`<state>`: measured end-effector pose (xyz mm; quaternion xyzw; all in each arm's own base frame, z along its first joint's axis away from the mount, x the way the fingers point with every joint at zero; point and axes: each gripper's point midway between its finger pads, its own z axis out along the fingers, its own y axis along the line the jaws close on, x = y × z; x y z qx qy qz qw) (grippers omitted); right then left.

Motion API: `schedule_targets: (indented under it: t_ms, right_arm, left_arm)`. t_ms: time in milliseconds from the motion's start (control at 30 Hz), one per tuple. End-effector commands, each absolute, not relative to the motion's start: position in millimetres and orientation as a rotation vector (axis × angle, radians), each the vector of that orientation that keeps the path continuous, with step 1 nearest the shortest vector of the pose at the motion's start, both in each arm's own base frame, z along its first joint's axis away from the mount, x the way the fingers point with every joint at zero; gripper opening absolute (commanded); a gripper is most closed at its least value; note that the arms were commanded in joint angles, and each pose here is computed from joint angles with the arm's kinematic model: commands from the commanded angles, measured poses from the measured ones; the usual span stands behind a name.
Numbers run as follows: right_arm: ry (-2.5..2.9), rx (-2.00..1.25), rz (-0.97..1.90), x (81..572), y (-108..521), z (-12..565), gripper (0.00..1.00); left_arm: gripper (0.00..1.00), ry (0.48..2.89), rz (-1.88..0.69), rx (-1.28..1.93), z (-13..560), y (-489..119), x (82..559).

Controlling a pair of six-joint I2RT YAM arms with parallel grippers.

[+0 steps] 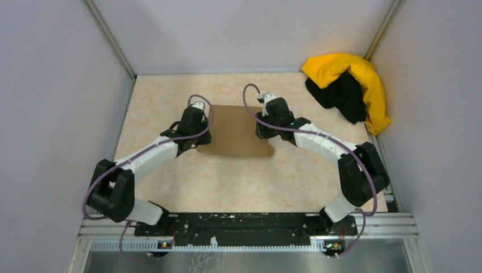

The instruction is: Fold the paper box

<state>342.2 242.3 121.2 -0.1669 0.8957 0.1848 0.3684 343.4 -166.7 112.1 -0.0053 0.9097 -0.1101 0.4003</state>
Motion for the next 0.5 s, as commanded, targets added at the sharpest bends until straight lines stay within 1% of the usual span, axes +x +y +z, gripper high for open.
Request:
schedule_targets:
  t_ms: [0,67,133,200,233,333,367,433,467]
  right_arm:
    - [2.326,-0.464,0.512,341.4,248.5,96.9,0.34]
    - [2.335,-0.468,0.513,339.2,247.6,93.8,0.34]
    - [2.316,-0.464,0.505,338.2,244.9,100.9,0.34]
    - [2.285,-0.453,0.503,337.1,239.3,114.0,0.36]
    - [2.263,-0.438,0.511,337.1,235.9,122.4,0.38]
    - [2.206,-0.388,0.548,332.7,222.4,139.1,0.45]
    - [2.187,-0.362,0.561,331.7,216.3,143.1,0.47]
    - [2.151,-0.312,0.604,328.2,207.2,147.1,0.56]
    - [2.128,-0.28,0.638,327.4,203.0,150.9,0.61]
  left_arm:
    - [0.28,2.383,-0.302,-0.033,70.3,-164.4,337.1]
    - [0.27,2.411,-0.31,-0.032,62.2,-165.1,334.4]
    - [0.28,2.407,-0.319,-0.031,67.8,-164.8,332.3]
    - [0.31,2.37,-0.315,-0.036,82.9,-161.0,332.5]
    - [0.34,2.347,-0.311,-0.04,92.5,-157.8,332.7]
    - [0.54,2.291,-0.3,-0.054,119.1,-147.6,333.1]
    - [0.62,2.272,-0.295,-0.061,126.5,-143.8,333.2]
    - [0.79,2.233,-0.293,-0.076,136.7,-137.4,334.9]
    - [0.95,2.219,-0.297,-0.088,139.0,-134.4,336.4]
